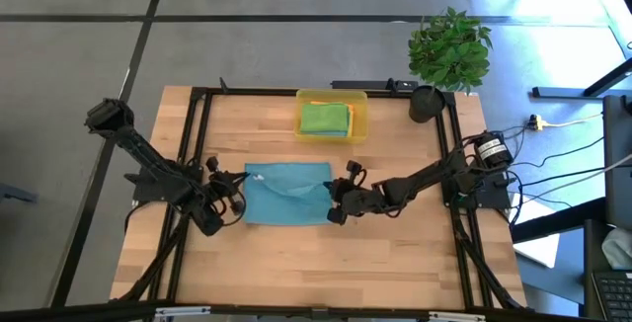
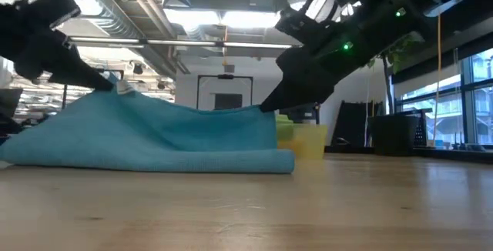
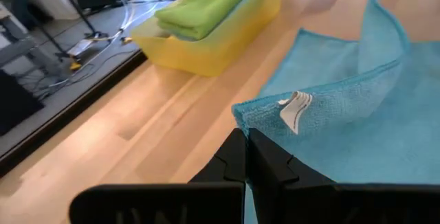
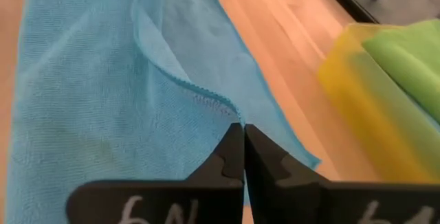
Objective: Fold microfiber towels
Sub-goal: Fold the blue microfiber cloth
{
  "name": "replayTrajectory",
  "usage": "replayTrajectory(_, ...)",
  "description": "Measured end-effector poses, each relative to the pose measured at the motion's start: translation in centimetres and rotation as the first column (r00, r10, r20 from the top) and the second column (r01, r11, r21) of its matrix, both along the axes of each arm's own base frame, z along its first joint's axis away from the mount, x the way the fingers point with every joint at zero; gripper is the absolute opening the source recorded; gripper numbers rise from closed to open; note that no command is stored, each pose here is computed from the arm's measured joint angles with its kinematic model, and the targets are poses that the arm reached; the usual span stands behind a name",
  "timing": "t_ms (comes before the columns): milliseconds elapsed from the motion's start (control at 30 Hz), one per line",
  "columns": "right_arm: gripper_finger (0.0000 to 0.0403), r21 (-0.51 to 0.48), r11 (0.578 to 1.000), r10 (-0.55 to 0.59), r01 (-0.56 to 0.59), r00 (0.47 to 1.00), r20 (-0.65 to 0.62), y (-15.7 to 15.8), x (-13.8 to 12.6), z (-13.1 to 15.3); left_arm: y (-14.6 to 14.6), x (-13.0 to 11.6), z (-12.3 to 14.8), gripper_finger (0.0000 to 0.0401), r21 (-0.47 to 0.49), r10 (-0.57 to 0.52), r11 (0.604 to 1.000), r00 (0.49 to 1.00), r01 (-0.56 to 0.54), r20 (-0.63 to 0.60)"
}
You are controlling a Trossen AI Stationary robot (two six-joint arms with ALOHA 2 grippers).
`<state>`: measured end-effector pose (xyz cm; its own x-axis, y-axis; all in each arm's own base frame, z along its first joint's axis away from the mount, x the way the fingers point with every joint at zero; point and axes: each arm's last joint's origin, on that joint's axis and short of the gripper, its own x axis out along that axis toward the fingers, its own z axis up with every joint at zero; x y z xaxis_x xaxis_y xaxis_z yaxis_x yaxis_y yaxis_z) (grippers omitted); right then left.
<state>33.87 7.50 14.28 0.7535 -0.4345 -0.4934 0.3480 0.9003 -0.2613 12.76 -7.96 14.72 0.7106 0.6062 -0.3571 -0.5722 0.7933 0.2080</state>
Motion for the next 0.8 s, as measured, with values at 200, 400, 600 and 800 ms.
replayTrajectory(200,0.0000,0.015,0.998,-0.060,0.060,0.998,-0.020,-1.9,0.2,-0.2,1.4,0.0,-1.2,0.0000,-0.020,0.067,0.997,0.997,-0.068,-0.038)
replayTrajectory(400,0.0000,0.081,0.991,-0.100,0.102,0.995,-0.030,-4.9,0.6,-0.3,2.6,-0.1,-2.4,0.0000,-0.054,0.122,0.991,0.991,-0.125,-0.055)
replayTrajectory(600,0.0000,0.169,0.979,-0.112,0.116,0.993,-0.034,-7.4,0.8,-0.4,3.4,0.0,-3.2,0.0008,-0.069,0.162,0.984,0.986,-0.165,-0.046)
replayTrajectory(800,0.0000,0.190,0.976,-0.105,0.110,0.994,-0.037,-7.8,0.8,-0.5,3.6,0.6,-3.1,0.0052,-0.088,0.153,0.984,0.987,-0.157,-0.045)
